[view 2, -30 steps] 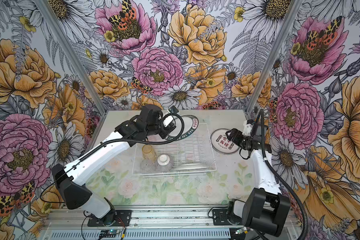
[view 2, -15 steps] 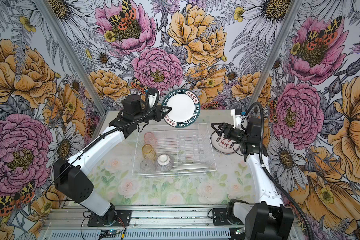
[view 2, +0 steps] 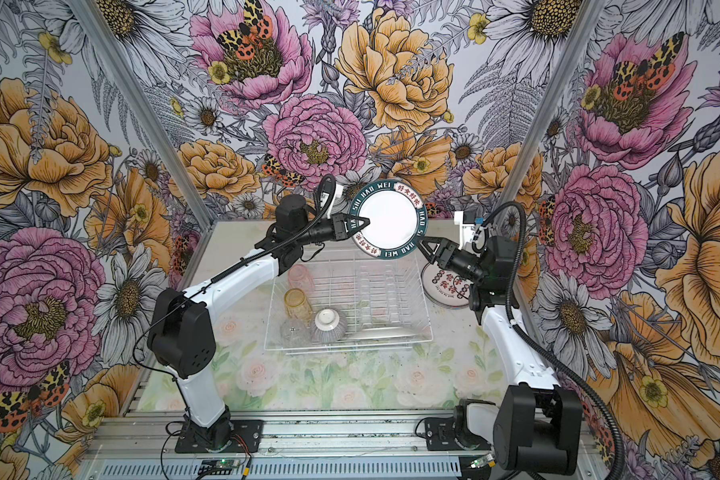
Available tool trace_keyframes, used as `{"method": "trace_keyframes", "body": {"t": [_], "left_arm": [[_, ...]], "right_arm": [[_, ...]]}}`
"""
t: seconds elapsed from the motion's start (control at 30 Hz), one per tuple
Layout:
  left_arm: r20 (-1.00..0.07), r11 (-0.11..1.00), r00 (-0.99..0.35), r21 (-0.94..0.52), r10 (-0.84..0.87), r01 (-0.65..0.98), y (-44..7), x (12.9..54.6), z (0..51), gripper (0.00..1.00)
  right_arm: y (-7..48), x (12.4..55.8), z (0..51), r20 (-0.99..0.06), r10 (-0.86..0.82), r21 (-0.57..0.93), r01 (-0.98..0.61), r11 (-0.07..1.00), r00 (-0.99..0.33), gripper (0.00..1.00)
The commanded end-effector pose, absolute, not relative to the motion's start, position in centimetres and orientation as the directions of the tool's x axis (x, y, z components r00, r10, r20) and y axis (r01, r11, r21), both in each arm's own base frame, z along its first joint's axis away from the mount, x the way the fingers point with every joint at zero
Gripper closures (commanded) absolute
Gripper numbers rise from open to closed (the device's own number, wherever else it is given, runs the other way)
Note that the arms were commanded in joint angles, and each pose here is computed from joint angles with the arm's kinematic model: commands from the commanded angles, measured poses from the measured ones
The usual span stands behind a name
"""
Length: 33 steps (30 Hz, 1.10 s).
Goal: Unload the mixed dishes from the dish rack
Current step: 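Lift the green-rimmed plate with the left gripper while the right gripper reaches toward it, then grasp the plate rim with the right gripper and open the left gripper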
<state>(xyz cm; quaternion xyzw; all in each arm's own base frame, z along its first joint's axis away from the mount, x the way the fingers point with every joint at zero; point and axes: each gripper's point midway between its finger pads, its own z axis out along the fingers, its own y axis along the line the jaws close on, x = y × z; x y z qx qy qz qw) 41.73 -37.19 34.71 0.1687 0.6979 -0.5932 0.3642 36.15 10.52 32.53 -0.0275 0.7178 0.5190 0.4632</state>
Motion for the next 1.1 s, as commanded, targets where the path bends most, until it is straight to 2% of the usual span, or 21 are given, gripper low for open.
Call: {"method": "trace_keyframes", "body": {"t": [0.0,0.17,0.3,0.5,0.6,0.83,0.9,1.07], "left_arm": [[-0.735,0.119,-0.641,-0.672,-0.221,0.731,-38.4,40.8,38.4,1.0],[-0.722,0.095,-0.663,-0.687,-0.199,0.72,-39.8,40.7,37.7,1.0],[-0.711,0.082,-0.68,-0.7,-0.182,0.71,-40.6,40.7,37.0,1.0],[-0.701,0.065,-0.694,-0.71,-0.163,0.701,-41.6,40.3,36.5,1.0],[-0.698,0.065,-0.698,-0.713,-0.161,0.698,-41.7,40.3,36.3,0.98],[-0.721,0.103,-0.68,-0.692,-0.132,0.714,-41.7,39.7,35.6,0.74],[-0.751,0.141,-0.655,-0.66,-0.089,0.738,-41.8,39.1,35.4,0.63],[-0.798,0.293,-0.601,-0.567,0.037,0.77,-41.0,38.2,33.2,0.59]], "right_arm": [[10.3,37.1,33.4,-0.715,0.448,0.699,-0.526,0.485,-0.537,0.28],[10.3,37.7,33.3,-0.711,0.455,0.703,-0.519,0.487,-0.536,0.42],[10.2,38.2,33.4,-0.71,0.465,0.704,-0.513,0.492,-0.528,0.5],[9.9,39.1,33.2,-0.696,0.491,0.718,-0.499,0.485,-0.525,0.8],[9.7,39.3,33.1,-0.69,0.5,0.723,-0.488,0.489,-0.523,1.0],[9.2,39.6,33.5,-0.686,0.526,0.728,-0.465,0.504,-0.503,1.0],[8.7,39.7,33.7,-0.679,0.543,0.734,-0.452,0.507,-0.494,1.0],[6.1,40.0,34.7,-0.657,0.604,0.754,-0.404,0.518,-0.452,1.0]]}}
